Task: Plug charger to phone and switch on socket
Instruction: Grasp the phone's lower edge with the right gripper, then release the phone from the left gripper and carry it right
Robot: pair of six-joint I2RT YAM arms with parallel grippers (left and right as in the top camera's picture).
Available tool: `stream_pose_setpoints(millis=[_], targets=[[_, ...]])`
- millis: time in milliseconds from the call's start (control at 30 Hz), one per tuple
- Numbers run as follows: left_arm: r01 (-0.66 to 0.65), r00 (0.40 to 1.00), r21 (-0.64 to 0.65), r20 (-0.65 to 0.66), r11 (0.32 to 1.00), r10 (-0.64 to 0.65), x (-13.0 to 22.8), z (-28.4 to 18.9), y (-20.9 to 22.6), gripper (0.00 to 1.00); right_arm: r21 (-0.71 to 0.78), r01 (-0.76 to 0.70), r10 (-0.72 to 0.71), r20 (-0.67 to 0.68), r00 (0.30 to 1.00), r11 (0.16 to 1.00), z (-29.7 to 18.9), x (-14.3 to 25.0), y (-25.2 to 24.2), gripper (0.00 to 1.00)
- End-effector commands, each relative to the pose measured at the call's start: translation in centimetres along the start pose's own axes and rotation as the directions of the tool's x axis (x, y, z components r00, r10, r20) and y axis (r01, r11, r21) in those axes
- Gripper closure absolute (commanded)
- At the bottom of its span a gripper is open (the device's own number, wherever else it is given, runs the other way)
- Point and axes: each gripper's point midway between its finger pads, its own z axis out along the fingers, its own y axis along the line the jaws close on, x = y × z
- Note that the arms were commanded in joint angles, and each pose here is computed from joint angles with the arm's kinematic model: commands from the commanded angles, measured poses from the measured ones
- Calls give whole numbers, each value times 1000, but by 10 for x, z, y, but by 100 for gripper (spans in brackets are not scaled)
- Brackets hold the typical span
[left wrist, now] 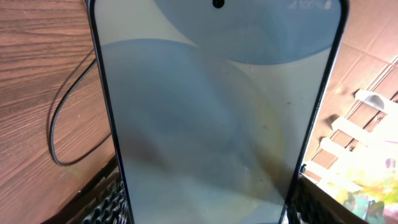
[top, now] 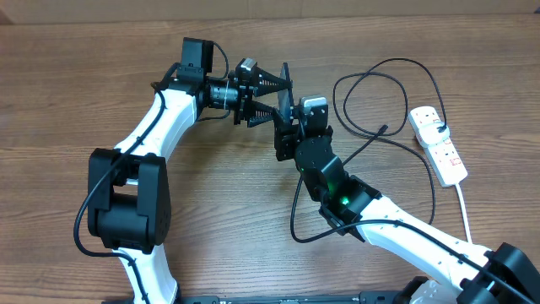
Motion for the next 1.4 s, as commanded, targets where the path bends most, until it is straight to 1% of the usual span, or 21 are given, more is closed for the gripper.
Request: stream_pose_setpoints(millis=[0, 133, 333, 400, 500, 533, 600, 667, 767, 967, 1100, 1200, 1300, 1367], targets=[[-41, 999, 19, -8, 999, 41, -1, -3, -11, 62, -31, -10, 11, 16, 1000, 999, 2, -10, 8, 55], [-40, 999, 19, -8, 999, 41, -1, -3, -11, 62, -77, -9, 9, -2, 1000, 997, 6, -3, 17, 57], [-41, 999, 19, -8, 999, 41, -1, -3, -11, 62, -76, -11, 11, 4, 1000, 997, 7, -3, 17, 61], [-40, 999, 19, -8, 999, 41, -1, -3, -11, 62, -76, -11, 11, 6, 1000, 997, 7, -4, 17, 65], [-40, 999, 19, -8, 999, 41, -1, -3, -11, 62, -76, -11, 12, 7, 1000, 997, 7, -4, 17, 67], [-40, 999, 19, -9, 999, 41, -1, -3, -11, 62, -77, -12, 12, 7, 1000, 997, 7, -4, 17, 71], [-41, 999, 19, -9, 999, 41, -1, -3, -11, 62, -77, -12, 13, 9, 1000, 997, 7, -5, 17, 76], [-40, 999, 19, -9, 999, 41, -1, -3, -11, 62, -79, -14, 15, 12, 1000, 997, 7, -5, 18, 78], [-41, 999, 19, -8, 999, 41, -1, -3, -11, 62, -83, -18, 20, 22, 1000, 996, 7, -8, 19, 84], [-41, 999, 19, -8, 999, 41, -1, -3, -11, 61, -85, -21, 24, 27, 999, 996, 7, -10, 19, 90], [-41, 999, 19, -8, 999, 41, -1, -3, -11, 61, -85, -21, 24, 28, 999, 996, 7, -10, 19, 91], [-41, 999, 16, -3, 999, 41, -2, -3, -11, 49, -85, -21, 24, 28, 999, 996, 7, -10, 19, 91], [-41, 999, 14, -1, 999, 41, -2, -3, -11, 42, -85, -22, 24, 28, 999, 996, 7, -10, 19, 91], [-41, 999, 14, 0, 999, 41, -2, -3, -10, 35, -86, -23, 26, 29, 999, 996, 7, -10, 19, 91]])
